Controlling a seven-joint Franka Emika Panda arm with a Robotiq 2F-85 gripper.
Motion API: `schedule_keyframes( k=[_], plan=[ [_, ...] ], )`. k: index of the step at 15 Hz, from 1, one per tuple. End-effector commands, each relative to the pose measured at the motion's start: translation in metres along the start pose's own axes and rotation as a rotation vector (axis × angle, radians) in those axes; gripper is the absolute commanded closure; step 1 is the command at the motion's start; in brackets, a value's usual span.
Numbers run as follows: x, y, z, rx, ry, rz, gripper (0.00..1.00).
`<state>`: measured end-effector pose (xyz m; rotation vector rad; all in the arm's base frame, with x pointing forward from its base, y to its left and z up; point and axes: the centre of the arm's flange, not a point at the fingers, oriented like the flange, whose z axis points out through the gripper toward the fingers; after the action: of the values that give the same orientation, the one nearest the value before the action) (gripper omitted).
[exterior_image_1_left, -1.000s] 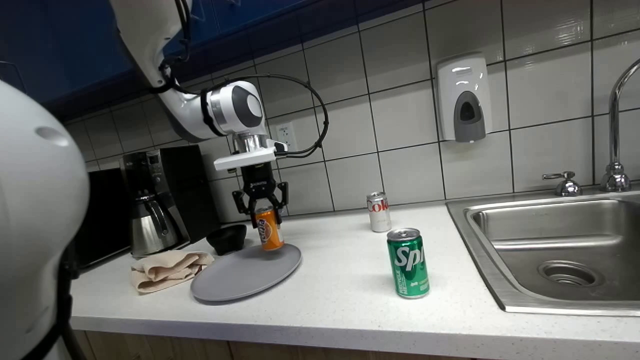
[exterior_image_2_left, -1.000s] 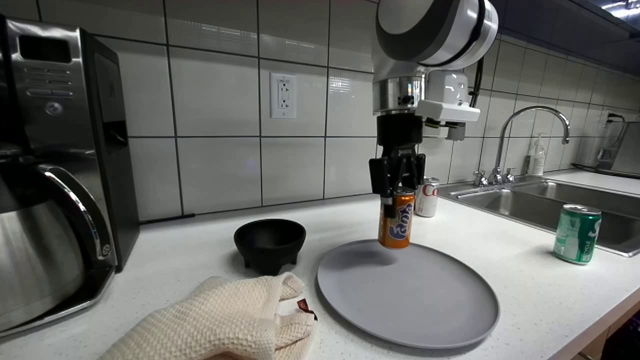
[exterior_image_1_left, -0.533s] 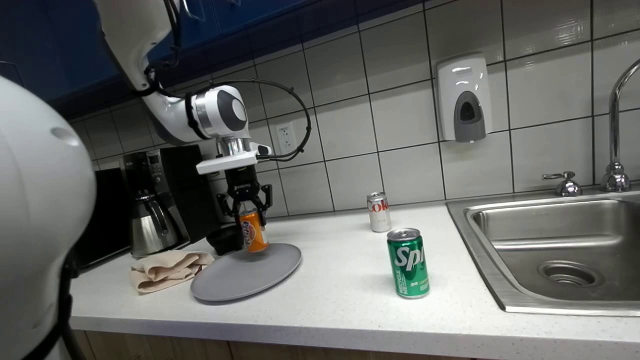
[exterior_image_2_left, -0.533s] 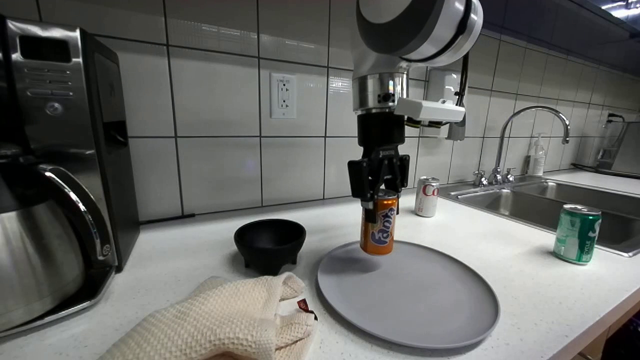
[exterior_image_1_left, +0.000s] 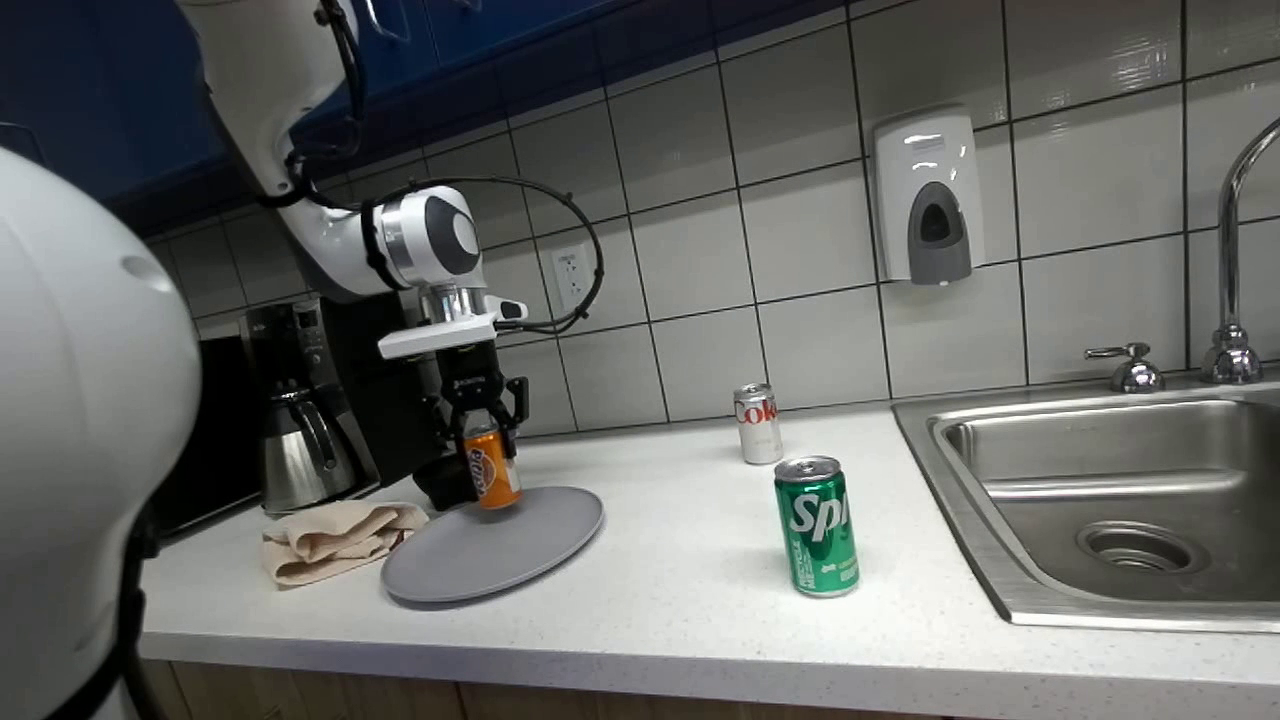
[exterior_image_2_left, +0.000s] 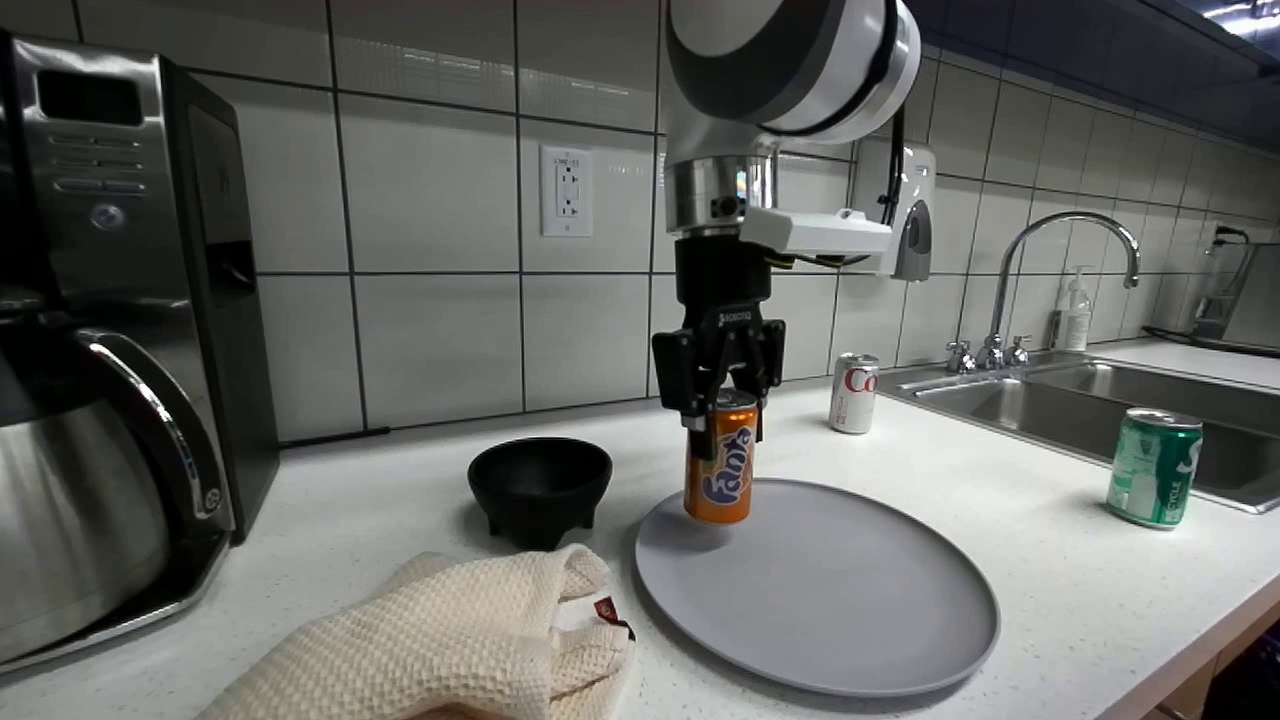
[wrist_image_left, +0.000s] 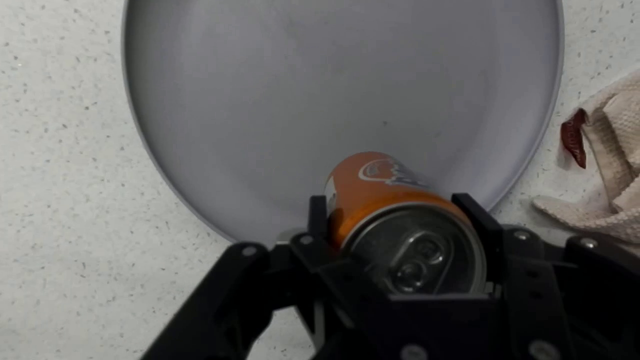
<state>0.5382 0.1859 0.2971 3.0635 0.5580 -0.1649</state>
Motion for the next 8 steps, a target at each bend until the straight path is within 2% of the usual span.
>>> schedule_keyframes(
  k=[1, 8],
  plan=[
    [0.016, -0.01, -0.003, -0.021, -0.007, 0.019, 0.62],
    [0.025, -0.016, 0.009, -0.019, -0.018, 0.031, 0.62]
  ],
)
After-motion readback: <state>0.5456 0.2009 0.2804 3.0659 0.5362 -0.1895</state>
